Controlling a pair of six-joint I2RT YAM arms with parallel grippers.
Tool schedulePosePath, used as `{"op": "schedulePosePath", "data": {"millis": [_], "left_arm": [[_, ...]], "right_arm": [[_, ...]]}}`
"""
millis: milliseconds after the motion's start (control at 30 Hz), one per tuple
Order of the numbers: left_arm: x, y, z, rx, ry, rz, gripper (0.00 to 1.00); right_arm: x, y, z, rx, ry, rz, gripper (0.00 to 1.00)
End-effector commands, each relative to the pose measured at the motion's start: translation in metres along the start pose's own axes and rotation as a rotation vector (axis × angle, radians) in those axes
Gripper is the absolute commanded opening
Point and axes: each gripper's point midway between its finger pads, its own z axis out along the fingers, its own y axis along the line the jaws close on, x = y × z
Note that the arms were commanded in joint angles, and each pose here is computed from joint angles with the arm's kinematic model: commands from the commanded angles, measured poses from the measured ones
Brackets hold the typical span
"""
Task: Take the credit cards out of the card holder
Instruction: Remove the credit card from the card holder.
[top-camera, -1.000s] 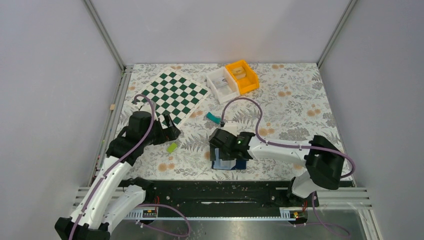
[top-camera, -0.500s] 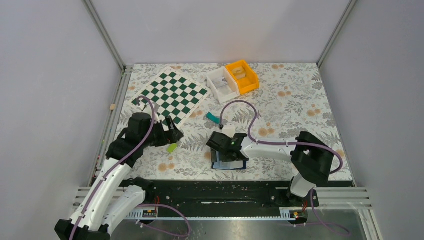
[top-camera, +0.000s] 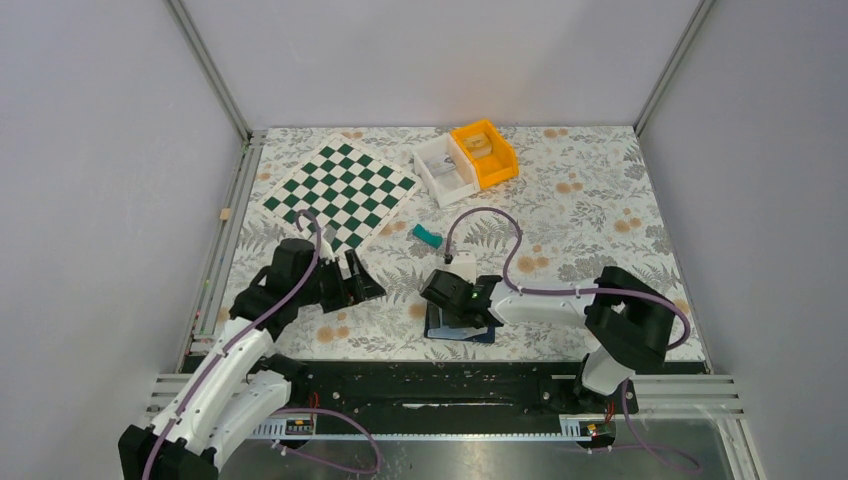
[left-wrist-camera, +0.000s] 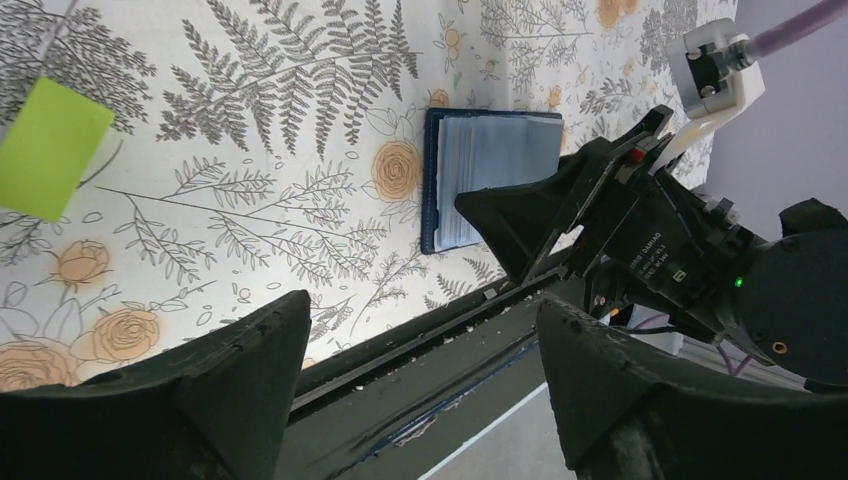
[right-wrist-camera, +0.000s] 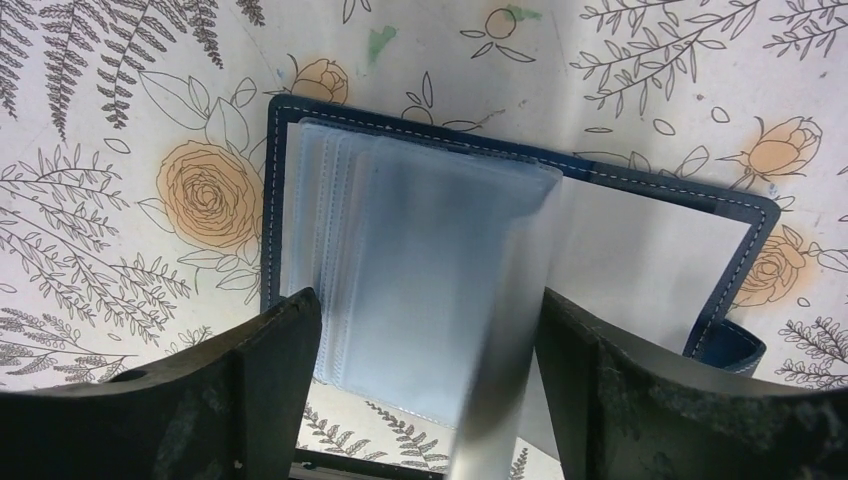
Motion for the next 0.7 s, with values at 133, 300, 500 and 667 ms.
{"op": "schedulePosePath", "data": {"millis": [133,300,500,667], "left_arm": [[-0.002,-0.018,0.015,0.080,0.011,-0.025,0.81],[0.003,-0.020,0.024,0.057,0.026,-0.006,0.80],[0.013,-0.023,0.045,0.052,0.064,-0.017,0.78],[0.020,-0.020,0.060,0.043,0.083,-0.024,0.76]], "right_arm": [[0.008,0.006,0.004,-0.111,-0.029,0.021,0.73],[0.009,0.013,0.001,-0.169,-0.034,0.011,0.64],[0.004,0.017,-0.006,-0.240,-0.068,0.005,0.60],[0.004,0.013,-0.009,-0.270,-0.081,0.013,0.58]]}}
